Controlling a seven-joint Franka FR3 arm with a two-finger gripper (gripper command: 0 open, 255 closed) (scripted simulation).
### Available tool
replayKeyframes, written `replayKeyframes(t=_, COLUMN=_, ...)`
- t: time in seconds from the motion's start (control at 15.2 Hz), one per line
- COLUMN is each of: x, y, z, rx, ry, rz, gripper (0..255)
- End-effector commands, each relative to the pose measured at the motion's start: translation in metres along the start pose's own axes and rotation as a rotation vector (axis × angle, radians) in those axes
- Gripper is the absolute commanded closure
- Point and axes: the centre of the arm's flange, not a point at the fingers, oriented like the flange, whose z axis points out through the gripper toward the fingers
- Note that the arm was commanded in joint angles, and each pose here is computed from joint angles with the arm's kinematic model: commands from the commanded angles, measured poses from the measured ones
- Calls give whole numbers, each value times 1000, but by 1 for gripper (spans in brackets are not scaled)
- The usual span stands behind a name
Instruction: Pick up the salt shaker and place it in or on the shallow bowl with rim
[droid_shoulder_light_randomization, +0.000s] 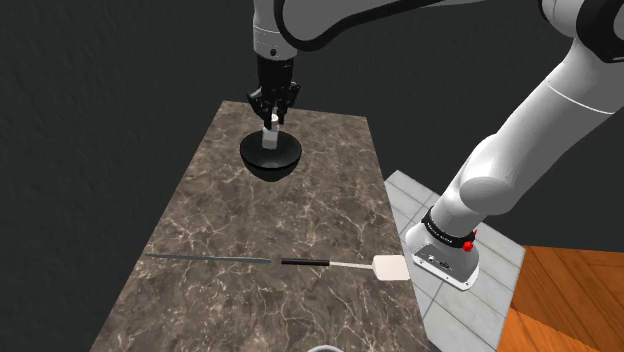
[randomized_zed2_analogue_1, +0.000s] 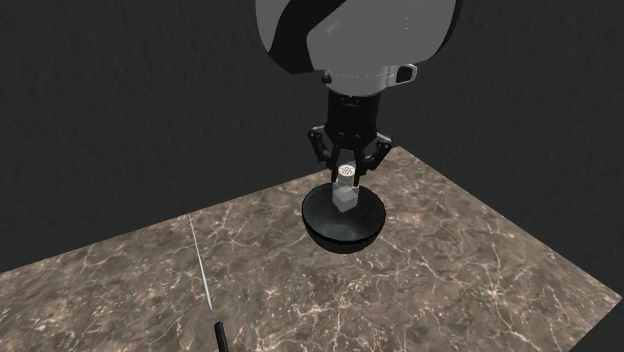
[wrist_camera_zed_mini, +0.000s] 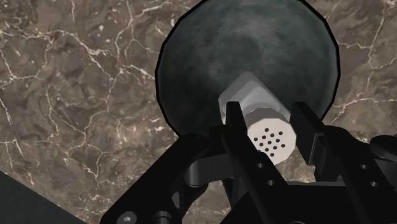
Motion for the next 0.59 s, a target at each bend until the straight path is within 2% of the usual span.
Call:
replayKeyframes(t=0.0, x=0, y=0, z=0, rx=0, ry=0, rz=0, gripper=0)
replayKeyframes(t=0.33, x=0, y=0, z=0, rx=0, ry=0, rz=0, gripper=0)
replayKeyframes(t=0.53, x=0, y=0, z=-40, rx=0, ry=0, rz=0, gripper=0)
